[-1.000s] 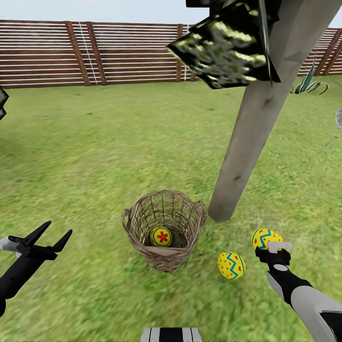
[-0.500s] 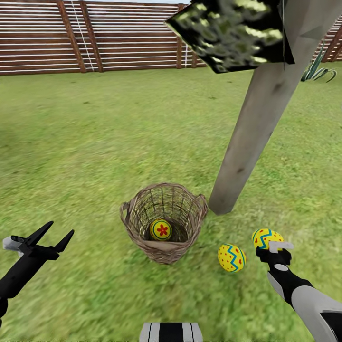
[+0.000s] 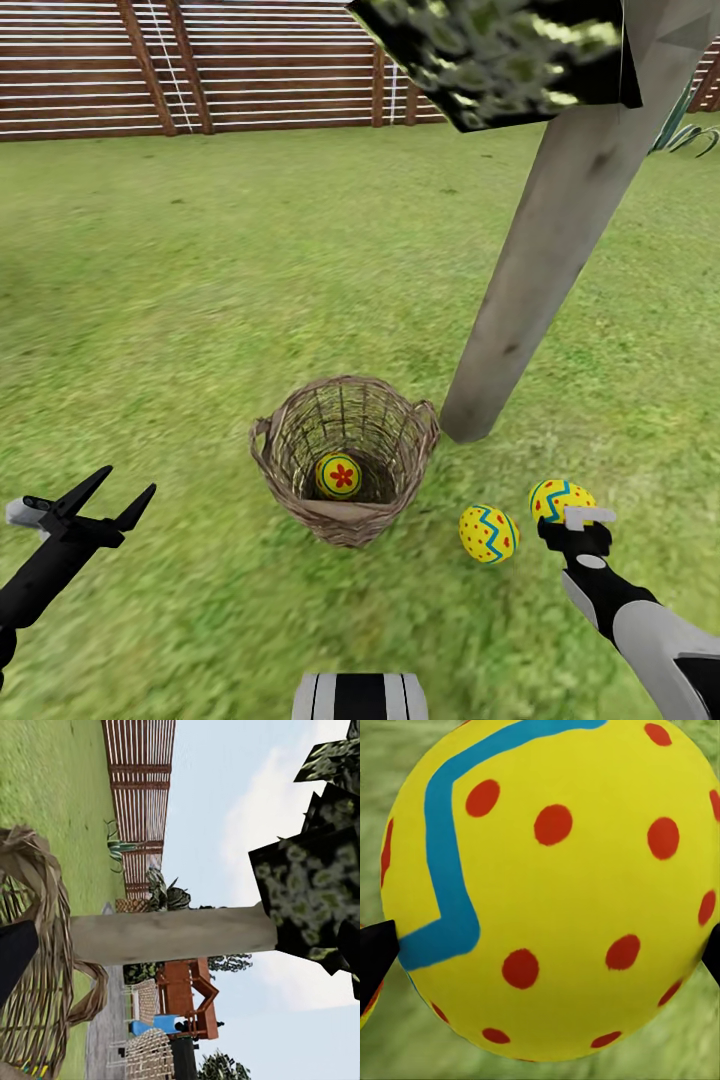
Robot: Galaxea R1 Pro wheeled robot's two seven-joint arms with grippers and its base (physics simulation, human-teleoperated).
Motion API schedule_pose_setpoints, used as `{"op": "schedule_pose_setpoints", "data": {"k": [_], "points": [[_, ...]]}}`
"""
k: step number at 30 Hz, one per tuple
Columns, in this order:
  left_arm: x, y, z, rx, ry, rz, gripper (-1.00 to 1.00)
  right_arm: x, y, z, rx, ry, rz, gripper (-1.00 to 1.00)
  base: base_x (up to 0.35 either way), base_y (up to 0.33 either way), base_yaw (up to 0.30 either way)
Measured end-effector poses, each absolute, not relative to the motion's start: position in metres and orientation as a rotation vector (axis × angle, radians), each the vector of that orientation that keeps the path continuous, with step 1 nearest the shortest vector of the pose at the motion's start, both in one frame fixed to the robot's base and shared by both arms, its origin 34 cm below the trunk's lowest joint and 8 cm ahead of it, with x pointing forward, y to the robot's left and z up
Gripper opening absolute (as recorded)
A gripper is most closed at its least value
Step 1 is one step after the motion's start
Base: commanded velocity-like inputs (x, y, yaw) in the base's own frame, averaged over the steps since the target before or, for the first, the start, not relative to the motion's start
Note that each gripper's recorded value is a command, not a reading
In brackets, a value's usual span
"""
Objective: Take the three Easter eggs out of the wicker basket on the lawn in the garden, then place them on the lawn next to a single tree (choose any tree) so that all three eggs are next to the same tree and none are left in the basket.
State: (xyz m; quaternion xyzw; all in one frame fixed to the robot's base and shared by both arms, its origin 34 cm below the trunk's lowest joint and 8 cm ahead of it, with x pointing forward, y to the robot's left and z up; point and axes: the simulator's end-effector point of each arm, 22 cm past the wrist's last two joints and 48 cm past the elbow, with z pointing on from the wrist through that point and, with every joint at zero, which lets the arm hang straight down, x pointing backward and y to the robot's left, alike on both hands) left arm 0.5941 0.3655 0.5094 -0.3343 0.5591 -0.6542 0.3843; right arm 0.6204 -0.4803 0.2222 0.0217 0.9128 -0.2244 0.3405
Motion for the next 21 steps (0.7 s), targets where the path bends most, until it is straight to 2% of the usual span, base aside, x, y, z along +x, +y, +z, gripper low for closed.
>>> {"op": "schedule_pose_setpoints", "data": {"k": [7,21], "points": [[0.594,0.365,0.510,-0.850,1.424,-1.668,1.00,0.621,-0.481,0.223,0.058,2.373,-0.584,-1.00,0.213,-0.145,0.000],[0.594,0.365,0.490,-0.883,1.451,-1.660,1.00,0.597,-0.478,0.189,0.039,2.501,-0.604,-1.00,0.005,-0.001,0.000]]}}
